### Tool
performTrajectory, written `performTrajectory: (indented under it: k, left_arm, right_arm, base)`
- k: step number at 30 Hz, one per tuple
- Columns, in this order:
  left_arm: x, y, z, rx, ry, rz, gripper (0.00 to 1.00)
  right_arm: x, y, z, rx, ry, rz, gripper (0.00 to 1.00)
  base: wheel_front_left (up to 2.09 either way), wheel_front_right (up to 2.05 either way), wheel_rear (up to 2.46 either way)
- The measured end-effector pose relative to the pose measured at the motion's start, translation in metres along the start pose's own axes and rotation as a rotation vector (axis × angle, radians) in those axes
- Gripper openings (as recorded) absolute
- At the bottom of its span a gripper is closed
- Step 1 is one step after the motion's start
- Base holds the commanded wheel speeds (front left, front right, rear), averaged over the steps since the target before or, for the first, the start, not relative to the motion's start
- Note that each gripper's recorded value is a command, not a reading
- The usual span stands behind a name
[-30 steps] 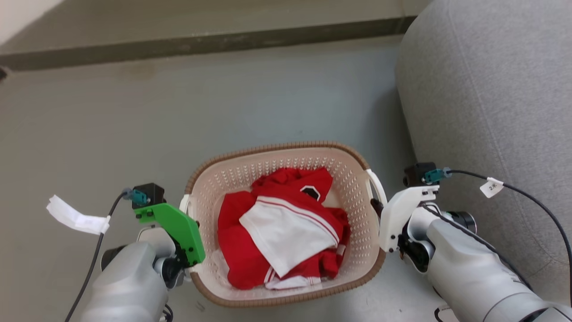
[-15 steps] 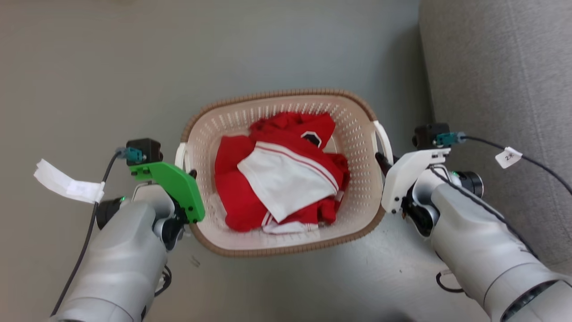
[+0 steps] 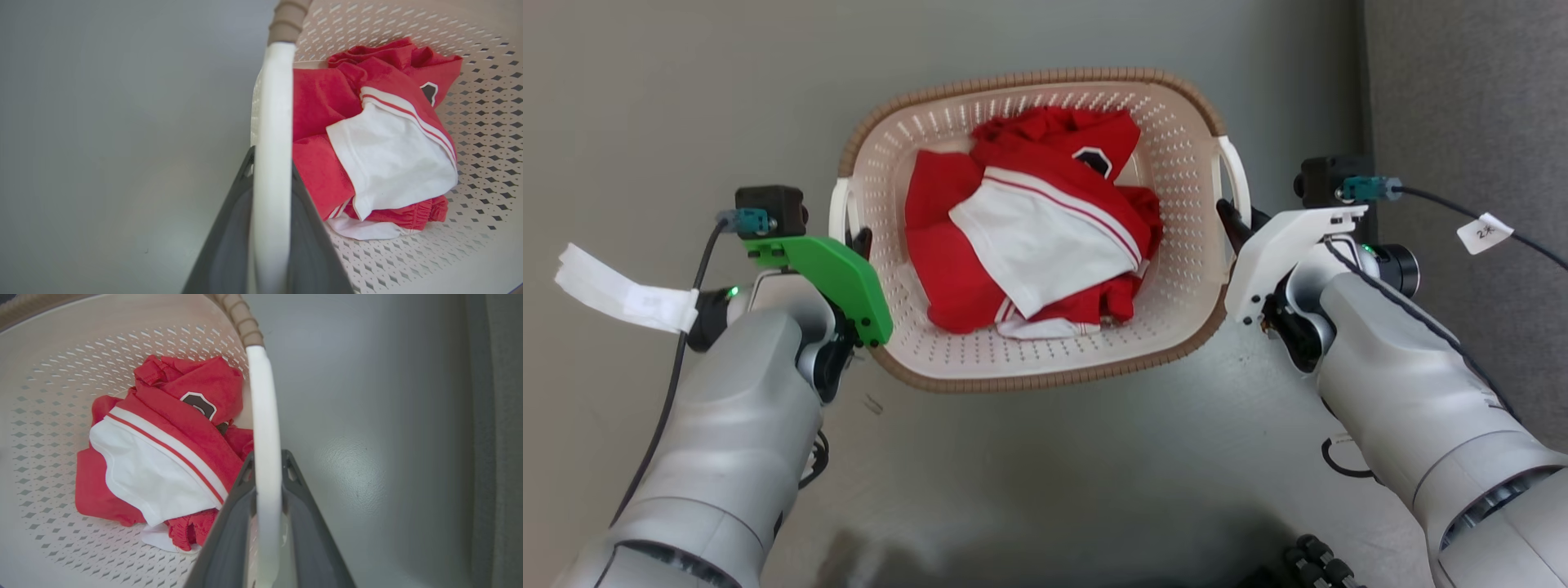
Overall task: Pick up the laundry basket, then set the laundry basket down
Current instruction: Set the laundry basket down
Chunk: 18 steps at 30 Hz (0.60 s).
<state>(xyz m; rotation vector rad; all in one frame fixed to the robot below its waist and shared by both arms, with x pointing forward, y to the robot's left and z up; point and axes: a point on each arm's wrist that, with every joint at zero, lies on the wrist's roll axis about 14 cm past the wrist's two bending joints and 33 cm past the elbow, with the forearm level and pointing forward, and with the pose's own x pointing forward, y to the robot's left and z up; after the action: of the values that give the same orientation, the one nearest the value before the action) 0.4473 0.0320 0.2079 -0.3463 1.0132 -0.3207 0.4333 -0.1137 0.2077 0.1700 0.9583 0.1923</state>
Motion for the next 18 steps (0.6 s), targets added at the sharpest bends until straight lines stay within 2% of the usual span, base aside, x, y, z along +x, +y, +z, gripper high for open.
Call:
performTrajectory:
  k: [18]
  left_arm:
    - [0.027, 0.023, -0.035, -0.016, 0.076, 0.02, 0.0]
  right_arm:
    - [0.028, -0.008, -0.049, 0.059, 0.131, 0.002, 0.0]
  base:
    - [0.0, 0.0, 0.0]
